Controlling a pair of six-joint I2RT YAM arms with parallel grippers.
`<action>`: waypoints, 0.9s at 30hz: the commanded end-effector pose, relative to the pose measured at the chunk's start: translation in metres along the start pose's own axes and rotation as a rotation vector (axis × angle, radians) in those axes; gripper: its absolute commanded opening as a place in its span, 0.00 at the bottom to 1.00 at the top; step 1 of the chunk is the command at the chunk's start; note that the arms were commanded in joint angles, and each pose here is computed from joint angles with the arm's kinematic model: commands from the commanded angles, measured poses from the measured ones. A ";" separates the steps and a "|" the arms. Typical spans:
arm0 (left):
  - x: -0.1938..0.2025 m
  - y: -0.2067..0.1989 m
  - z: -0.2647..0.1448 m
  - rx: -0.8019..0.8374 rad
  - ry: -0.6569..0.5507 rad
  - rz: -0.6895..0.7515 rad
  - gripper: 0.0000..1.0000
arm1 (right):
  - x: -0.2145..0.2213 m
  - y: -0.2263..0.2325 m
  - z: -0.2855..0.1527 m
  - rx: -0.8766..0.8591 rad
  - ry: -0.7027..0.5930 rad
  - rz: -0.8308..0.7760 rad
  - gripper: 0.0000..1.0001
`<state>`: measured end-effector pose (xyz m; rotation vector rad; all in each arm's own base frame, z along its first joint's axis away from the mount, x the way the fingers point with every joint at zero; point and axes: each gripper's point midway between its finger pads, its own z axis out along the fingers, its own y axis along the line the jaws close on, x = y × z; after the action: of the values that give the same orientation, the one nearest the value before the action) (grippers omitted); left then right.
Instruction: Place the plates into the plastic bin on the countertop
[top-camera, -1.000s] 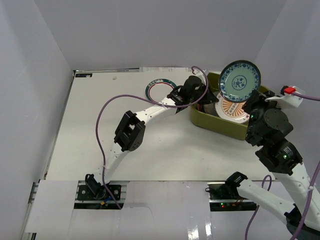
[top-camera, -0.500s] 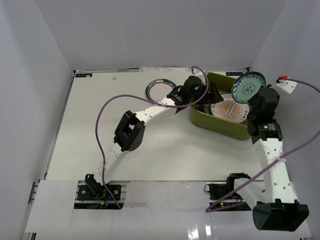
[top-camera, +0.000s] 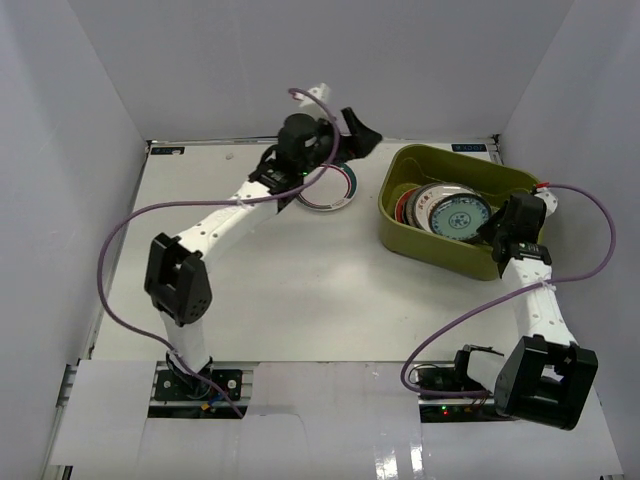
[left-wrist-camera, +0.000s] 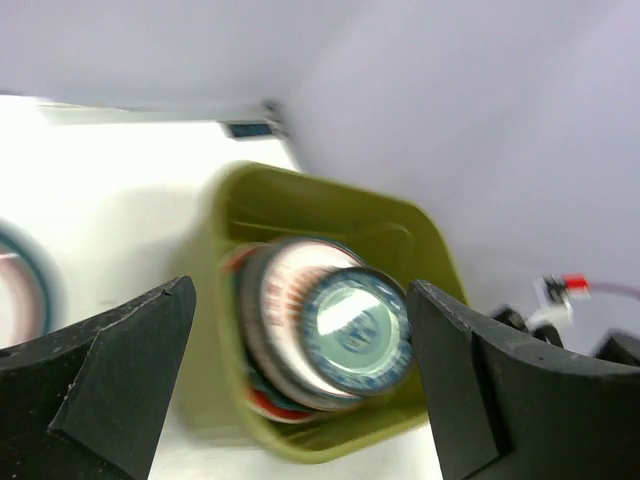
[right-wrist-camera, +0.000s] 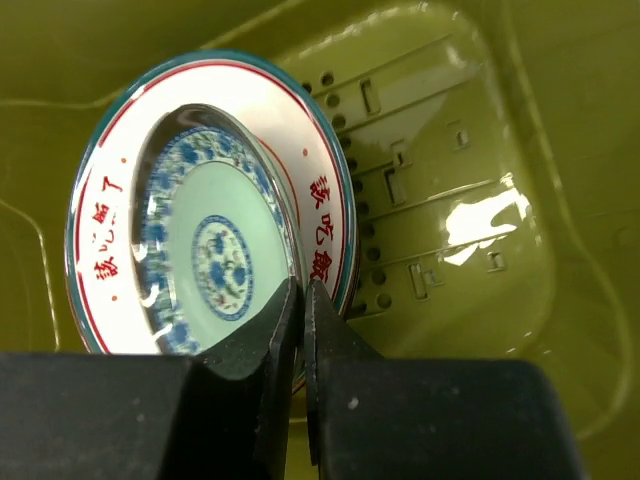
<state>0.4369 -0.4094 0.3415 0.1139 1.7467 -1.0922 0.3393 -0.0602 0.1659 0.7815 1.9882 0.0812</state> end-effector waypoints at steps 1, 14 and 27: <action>-0.014 0.099 -0.033 -0.237 -0.047 -0.071 0.96 | -0.010 0.020 0.003 -0.099 -0.025 0.053 0.08; 0.070 0.320 -0.065 -0.583 0.103 -0.385 0.92 | -0.060 0.054 -0.065 -0.279 -0.203 0.041 0.95; 0.123 0.368 -0.027 -0.591 0.185 -0.476 0.18 | -0.016 0.108 -0.116 -0.620 -0.117 0.030 0.85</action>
<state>0.5635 -0.2245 0.0343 -0.5934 2.2170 -0.8726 0.3052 0.0275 0.2698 0.4625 1.7115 0.5367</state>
